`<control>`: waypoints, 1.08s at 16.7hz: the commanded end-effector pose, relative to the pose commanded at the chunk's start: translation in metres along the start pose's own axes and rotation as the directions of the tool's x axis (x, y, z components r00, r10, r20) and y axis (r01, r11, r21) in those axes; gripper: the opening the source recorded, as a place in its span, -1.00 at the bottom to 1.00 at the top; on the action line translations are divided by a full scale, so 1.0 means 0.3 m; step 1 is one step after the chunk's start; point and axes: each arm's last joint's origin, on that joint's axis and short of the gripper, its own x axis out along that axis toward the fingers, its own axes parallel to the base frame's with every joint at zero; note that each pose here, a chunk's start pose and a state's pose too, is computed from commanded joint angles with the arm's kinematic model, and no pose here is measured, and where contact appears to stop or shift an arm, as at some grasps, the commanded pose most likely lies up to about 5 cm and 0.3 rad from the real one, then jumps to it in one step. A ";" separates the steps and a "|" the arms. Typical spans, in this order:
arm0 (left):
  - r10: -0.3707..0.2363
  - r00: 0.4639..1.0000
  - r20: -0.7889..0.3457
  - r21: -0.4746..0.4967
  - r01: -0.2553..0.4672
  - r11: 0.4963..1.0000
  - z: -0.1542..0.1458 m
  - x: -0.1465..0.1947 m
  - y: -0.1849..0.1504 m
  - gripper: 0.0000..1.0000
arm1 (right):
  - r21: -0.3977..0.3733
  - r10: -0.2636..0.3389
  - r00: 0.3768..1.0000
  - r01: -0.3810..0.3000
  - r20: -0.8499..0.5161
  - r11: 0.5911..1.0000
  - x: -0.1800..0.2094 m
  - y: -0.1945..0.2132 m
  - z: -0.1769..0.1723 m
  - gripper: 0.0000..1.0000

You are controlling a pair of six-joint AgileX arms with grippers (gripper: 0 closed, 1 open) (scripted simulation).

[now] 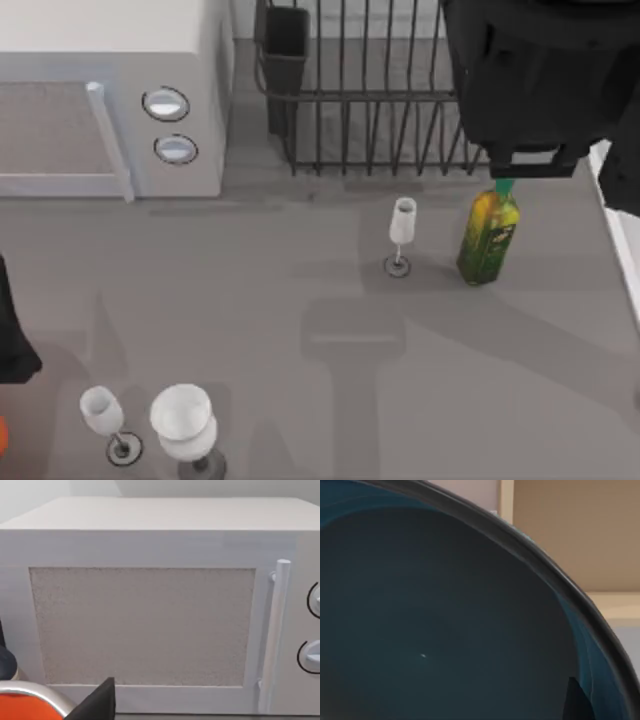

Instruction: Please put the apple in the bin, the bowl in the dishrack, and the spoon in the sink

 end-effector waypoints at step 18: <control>0.000 1.000 0.000 0.000 0.000 1.000 0.000 0.000 0.000 1.00 | 0.002 0.004 1.000 -0.004 0.002 1.000 0.659 0.003 -0.660 -1.00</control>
